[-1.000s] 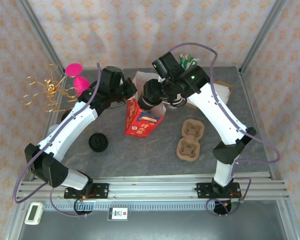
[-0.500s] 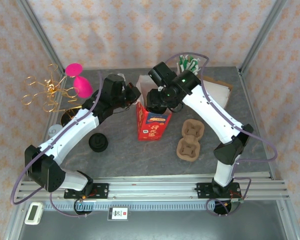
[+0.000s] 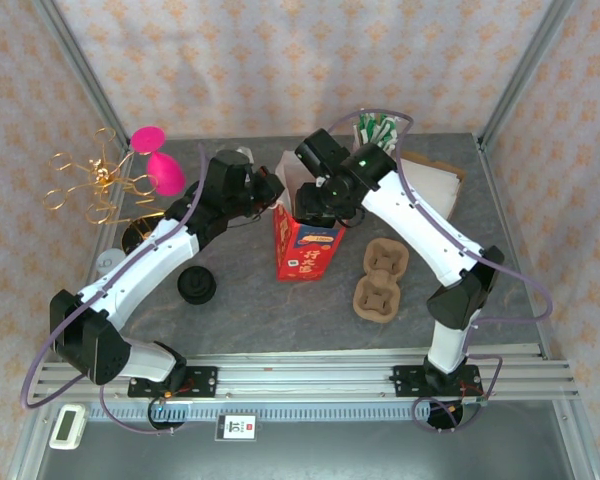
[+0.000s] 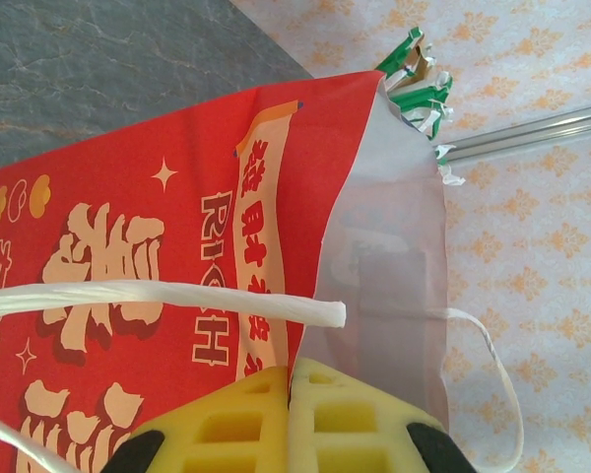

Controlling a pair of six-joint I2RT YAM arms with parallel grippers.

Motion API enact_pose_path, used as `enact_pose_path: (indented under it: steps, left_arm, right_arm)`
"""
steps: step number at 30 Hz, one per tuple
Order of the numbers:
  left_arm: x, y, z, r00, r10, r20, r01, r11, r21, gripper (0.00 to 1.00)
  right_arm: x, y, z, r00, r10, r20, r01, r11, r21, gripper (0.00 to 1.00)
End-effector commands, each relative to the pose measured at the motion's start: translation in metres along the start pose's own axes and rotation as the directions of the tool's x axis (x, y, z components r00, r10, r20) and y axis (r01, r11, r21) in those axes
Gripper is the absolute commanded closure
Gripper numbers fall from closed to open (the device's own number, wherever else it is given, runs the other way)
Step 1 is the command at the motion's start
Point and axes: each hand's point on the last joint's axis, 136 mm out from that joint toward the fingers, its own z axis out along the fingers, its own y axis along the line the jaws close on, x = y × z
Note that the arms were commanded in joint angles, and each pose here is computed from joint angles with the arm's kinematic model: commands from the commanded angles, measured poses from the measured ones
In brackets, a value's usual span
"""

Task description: Pack the takeout coffee

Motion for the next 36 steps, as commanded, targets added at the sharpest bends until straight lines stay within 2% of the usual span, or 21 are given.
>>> enact_pose_path:
  steps: [1,16,36]
  left_arm:
    - [-0.002,-0.015,-0.009,1.0,0.023,0.012,-0.023,0.999,0.045,1.0]
    - [-0.001,-0.01,-0.009,0.999,0.046,0.014,-0.047,0.999,0.014,1.0]
    - [0.001,-0.013,-0.007,0.997,0.078,0.001,-0.078,0.997,0.007,1.0]
  right_arm:
    - [0.0,-0.005,0.011,1.0,-0.029,-0.01,0.03,0.998,0.048,0.41]
    - [0.003,-0.015,0.035,0.998,-0.043,-0.041,0.048,0.99,0.131,0.41]
    - [0.011,-0.008,0.069,0.989,-0.065,-0.129,0.082,0.988,0.133,0.41]
